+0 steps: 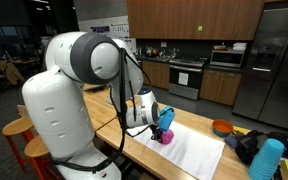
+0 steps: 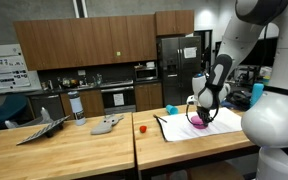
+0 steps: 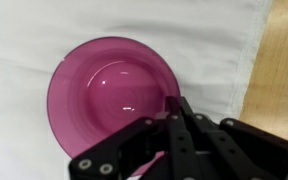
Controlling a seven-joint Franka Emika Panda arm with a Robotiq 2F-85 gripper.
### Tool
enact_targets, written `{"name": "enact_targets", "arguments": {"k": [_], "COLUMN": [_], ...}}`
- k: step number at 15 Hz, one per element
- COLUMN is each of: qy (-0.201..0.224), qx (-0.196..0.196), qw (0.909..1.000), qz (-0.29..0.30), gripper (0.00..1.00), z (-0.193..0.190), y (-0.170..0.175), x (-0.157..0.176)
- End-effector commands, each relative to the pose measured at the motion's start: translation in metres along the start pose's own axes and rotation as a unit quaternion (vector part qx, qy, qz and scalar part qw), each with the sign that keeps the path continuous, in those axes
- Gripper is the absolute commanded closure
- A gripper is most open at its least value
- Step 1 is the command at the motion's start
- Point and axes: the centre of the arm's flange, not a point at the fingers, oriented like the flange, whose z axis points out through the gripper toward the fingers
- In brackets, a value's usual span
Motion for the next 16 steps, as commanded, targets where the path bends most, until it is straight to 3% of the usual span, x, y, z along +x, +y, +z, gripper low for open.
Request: {"name": "enact_targets", "arguments": {"k": [1, 6, 11, 16], "qy": [-0.001, 0.013, 0.021, 0.021], "qx": [0.010, 0.002, -0.002, -0.004], "qw": [0.9999, 0.9987, 0.9893, 0.9828], "qz": [0.007, -0.050, -0.144, -0.183], "gripper": [0.99, 0.99, 0.99, 0.99], "z": [0.012, 0.002, -0.002, -0.003], "y": [-0.001, 0.004, 0.006, 0.003], "x": [-0.001, 0.021, 0.037, 0.037]}}
